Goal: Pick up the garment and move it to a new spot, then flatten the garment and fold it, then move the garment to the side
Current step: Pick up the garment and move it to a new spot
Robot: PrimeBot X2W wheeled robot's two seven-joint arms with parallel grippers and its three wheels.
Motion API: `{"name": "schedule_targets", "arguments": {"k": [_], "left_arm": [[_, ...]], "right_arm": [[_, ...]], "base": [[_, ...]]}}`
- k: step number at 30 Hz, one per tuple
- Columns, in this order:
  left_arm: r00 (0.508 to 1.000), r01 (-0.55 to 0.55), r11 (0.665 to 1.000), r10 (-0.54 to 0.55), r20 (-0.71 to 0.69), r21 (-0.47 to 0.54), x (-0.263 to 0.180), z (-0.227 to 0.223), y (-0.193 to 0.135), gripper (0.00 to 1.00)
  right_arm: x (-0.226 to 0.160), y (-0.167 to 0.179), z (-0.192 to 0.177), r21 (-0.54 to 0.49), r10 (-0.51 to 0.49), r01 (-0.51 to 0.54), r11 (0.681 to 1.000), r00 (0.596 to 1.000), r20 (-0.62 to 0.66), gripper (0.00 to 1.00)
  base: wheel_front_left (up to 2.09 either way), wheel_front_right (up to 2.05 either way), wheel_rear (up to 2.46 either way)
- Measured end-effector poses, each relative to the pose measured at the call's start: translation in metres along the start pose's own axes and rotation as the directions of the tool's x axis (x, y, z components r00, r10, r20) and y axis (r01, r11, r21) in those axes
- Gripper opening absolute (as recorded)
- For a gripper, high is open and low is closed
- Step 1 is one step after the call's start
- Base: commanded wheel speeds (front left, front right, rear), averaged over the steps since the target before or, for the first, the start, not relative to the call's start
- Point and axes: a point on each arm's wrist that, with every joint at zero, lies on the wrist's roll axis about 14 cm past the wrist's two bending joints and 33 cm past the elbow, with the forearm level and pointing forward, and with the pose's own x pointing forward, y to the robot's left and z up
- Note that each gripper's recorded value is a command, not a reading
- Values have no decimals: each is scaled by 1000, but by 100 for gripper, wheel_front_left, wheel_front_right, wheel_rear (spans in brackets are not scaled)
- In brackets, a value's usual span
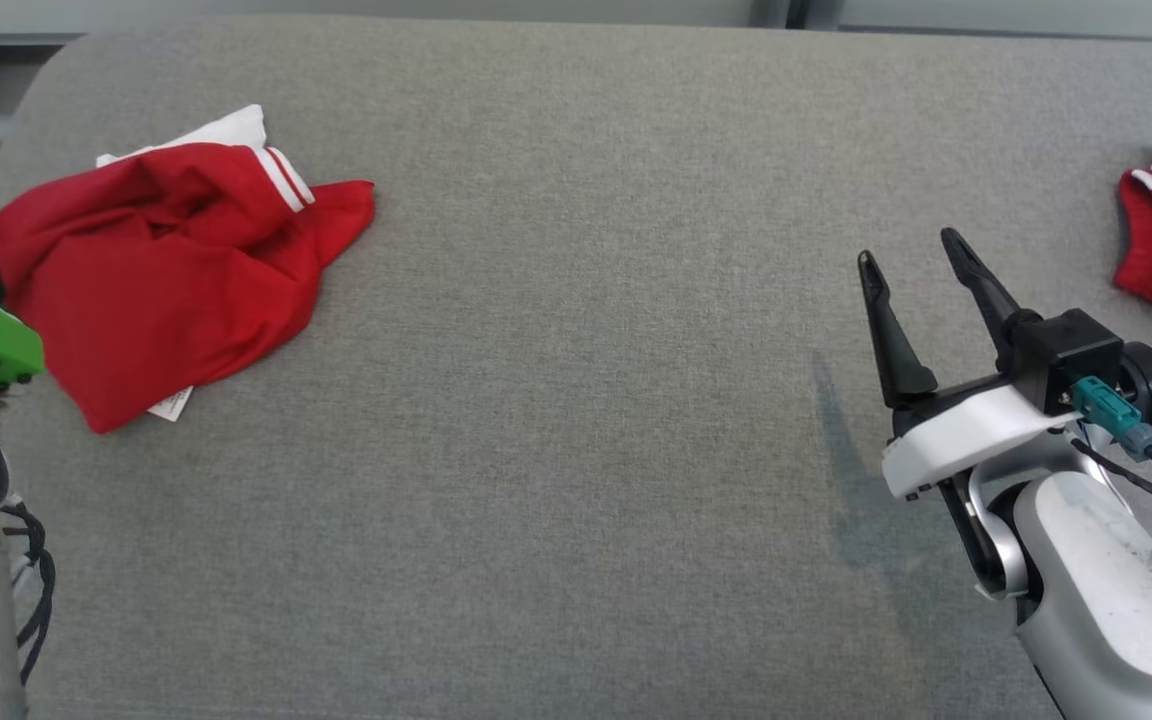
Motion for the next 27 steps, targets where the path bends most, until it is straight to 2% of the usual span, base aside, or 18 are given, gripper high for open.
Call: {"name": "schedule_targets", "arguments": {"k": [6,16,23,27], "left_arm": [[991,-3,999,-2,-130,-37,33,-32,-7,100],[952,-1,999,-12,-307,-42,73,-91,-18,100],[888,-28,999,15,-460,-21,70,-150,-12,100],[857,-58,998,48,-513,-5,66,-170,0,100]], "right_arm": [[3,-23,-20,-6,-45,45,999,998,-51,100],[16,-52,-50,-20,-95,94,995,990,-101,100],[20,-63,-74,-39,-107,102,994,983,-149,100],[23,-59,-84,-30,-94,91,995,982,-165,100]], "base": [[0,0,0],[0,0,0],[0,0,0],[0,0,0]]}}
